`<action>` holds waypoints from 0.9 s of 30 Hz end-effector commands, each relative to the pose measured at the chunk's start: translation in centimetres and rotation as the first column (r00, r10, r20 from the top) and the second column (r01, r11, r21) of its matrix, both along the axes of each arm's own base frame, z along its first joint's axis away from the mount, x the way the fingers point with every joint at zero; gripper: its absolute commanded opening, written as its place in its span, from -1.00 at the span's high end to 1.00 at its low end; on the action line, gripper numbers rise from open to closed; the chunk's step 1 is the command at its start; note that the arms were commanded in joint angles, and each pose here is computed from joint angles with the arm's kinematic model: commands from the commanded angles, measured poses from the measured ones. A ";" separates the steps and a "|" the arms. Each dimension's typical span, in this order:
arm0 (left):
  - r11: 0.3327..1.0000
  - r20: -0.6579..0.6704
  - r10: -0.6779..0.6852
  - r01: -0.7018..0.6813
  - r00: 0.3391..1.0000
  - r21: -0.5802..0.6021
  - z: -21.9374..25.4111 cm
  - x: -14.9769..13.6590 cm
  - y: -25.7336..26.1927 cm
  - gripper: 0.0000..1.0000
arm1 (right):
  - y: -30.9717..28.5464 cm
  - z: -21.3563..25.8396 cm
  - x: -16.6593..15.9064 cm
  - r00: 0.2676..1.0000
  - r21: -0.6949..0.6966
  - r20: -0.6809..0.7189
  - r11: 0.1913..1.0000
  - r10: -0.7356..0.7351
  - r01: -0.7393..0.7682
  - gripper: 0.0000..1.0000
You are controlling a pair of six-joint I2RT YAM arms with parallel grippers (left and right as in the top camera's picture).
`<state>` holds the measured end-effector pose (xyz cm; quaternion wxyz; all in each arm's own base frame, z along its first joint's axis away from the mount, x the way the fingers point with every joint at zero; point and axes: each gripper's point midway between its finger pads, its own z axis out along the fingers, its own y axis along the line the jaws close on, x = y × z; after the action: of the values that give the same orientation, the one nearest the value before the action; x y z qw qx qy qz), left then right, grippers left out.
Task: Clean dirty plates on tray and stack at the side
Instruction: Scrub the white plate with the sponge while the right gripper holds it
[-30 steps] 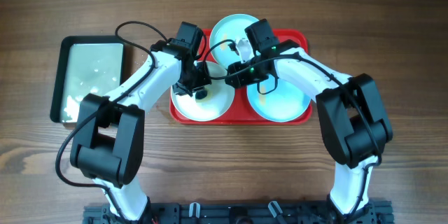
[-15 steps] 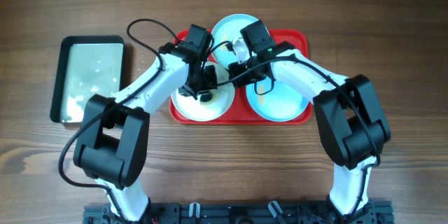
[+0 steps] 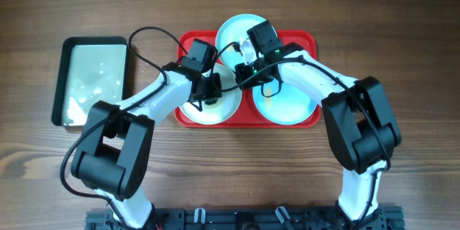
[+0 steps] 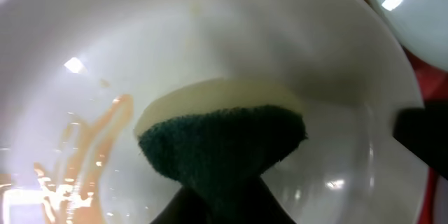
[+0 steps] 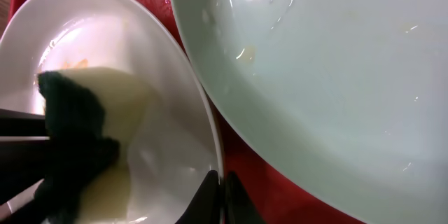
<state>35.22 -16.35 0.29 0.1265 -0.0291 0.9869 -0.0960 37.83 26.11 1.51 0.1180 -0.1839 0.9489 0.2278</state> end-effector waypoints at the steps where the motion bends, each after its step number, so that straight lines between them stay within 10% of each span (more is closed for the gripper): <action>1: 0.935 -0.002 0.071 -0.066 0.997 0.348 -2.9 -1.4 6.8 0.92 | 0.8 0.0 -0.6 0.999 0.032 -0.027 0.999 0.021 -0.020 0.91; 12: 0.867 0.075 0.093 -0.117 0.993 0.485 -0.2 -0.7 9.5 0.92 | 0.3 -0.4 -1.1 0.998 0.003 -0.040 0.999 0.038 -0.038 0.92; 20: 0.990 -0.096 -0.062 0.049 0.993 -0.133 1.4 -3.4 -1.6 0.92 | 0.3 -0.4 -1.1 0.999 0.005 -0.040 0.999 0.036 -0.036 0.91; 27: 0.992 -0.100 0.018 -0.006 0.995 0.127 -1.8 -3.0 2.9 0.92 | 0.3 -0.4 -1.1 0.999 0.004 -0.041 0.999 0.036 -0.035 0.91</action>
<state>32.73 -16.18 0.56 0.0871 -0.0261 0.9900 -0.1083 37.02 26.10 1.37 0.1008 -0.1853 0.9495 0.2322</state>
